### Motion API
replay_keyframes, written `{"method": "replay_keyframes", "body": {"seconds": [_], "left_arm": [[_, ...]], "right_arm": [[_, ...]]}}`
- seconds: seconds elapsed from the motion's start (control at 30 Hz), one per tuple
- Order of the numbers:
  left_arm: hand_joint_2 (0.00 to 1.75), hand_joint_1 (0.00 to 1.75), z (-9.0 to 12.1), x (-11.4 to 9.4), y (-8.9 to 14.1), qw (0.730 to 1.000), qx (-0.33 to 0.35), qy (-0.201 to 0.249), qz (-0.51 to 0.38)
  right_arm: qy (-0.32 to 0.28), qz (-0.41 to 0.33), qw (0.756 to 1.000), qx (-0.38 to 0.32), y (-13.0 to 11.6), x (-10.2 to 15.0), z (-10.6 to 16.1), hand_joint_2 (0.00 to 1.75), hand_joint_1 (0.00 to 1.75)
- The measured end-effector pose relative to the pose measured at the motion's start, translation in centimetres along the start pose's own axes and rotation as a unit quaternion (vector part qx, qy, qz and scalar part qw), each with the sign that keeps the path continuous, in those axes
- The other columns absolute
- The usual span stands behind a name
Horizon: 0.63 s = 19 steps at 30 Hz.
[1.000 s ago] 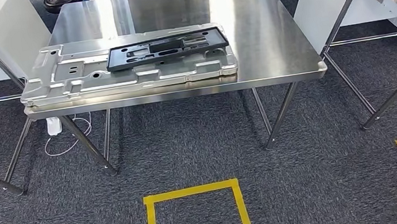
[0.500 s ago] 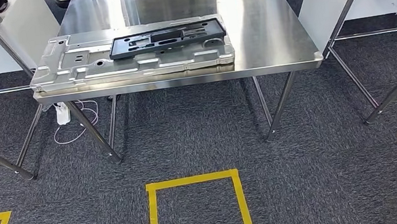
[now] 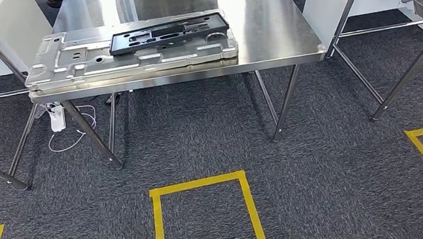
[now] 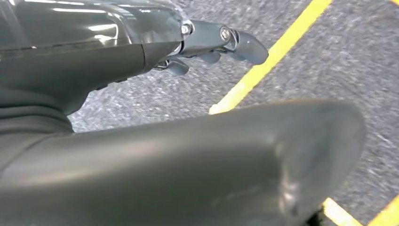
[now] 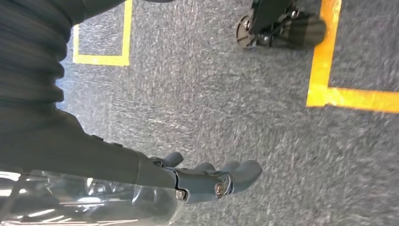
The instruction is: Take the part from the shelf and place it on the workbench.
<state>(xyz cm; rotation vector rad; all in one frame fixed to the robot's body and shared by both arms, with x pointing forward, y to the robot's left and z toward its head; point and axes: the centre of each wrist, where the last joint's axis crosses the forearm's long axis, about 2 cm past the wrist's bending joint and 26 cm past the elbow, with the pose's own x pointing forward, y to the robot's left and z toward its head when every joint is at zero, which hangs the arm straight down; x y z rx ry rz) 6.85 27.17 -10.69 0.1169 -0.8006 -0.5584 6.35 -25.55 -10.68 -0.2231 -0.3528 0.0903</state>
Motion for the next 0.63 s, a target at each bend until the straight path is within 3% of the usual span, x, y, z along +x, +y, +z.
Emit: {"method": "replay_keyframes", "body": {"seconds": [0.33, 0.63], "left_arm": [[0.0, 0.0, 0.0, 0.5, -0.9, 1.0, -0.012, 0.006, 0.007], [0.0, 0.0, 0.0, 0.6, -1.1, 1.0, -0.014, 0.011, 0.009]], "right_arm": [[-0.036, 0.022, 0.999, 0.003, 0.2, 1.5, -0.2, 1.75, 0.0], [-0.028, 0.04, 0.999, -0.011, -0.3, 1.5, -0.3, 1.75, 0.0]]}}
